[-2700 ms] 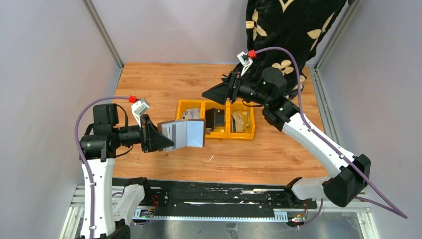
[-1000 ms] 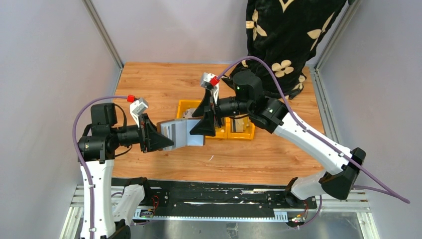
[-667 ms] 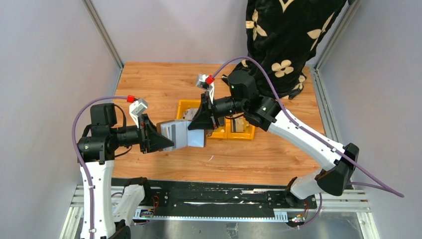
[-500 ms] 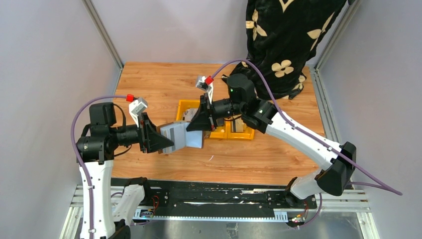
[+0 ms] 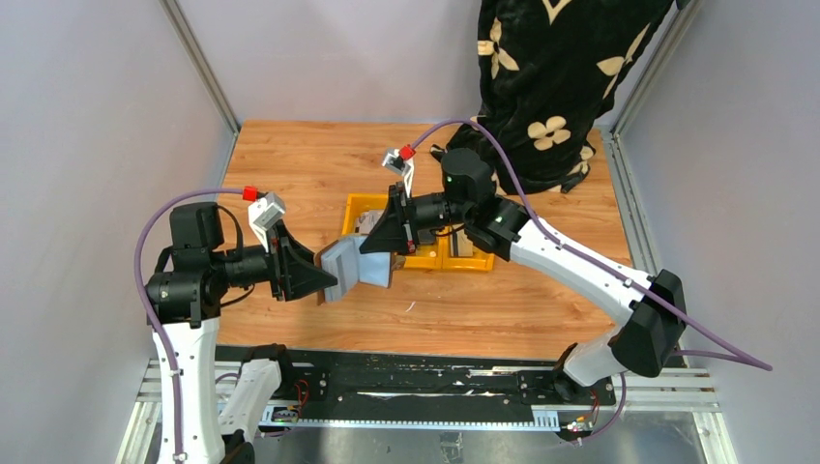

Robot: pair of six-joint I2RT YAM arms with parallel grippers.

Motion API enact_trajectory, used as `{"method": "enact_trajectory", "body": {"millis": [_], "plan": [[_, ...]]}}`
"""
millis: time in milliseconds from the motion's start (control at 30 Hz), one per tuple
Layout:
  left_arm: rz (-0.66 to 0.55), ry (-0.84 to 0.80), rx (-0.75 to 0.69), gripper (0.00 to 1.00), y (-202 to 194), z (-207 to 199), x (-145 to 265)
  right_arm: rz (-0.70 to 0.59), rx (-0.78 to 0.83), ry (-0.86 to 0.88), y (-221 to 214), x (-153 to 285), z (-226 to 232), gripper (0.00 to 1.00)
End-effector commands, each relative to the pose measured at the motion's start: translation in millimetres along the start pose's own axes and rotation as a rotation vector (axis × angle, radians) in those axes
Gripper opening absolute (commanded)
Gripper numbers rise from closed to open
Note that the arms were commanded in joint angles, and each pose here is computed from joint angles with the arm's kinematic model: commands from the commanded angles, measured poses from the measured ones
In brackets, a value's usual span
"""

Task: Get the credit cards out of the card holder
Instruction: Remove the credit card from the card holder.

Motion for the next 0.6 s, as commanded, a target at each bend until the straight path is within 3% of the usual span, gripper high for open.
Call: {"method": "enact_trajectory", "body": {"millis": [0, 167, 567], "plan": [[-0.016, -0.058, -0.022, 0.40, 3, -9, 1, -0.062, 0.026, 0.027, 16, 11, 9, 0.00], [-0.009, -0.006, -0.038, 0.39, 5, -4, 1, -0.069, 0.017, 0.054, 18, 12, 12, 0.00], [0.025, 0.178, 0.000, 0.21, 15, 22, 4, -0.079, 0.038, 0.152, 15, 15, 25, 0.00]]}}
Point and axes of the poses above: each gripper's point midway between its finger pads, its own x axis back along the fingers, its own z axis along the line the jaws close on, y = z × x, the point moved 6 cm from there along x, back along the fingers, and after that the axes turned 4 degrees about x, right-handed, at the moved point
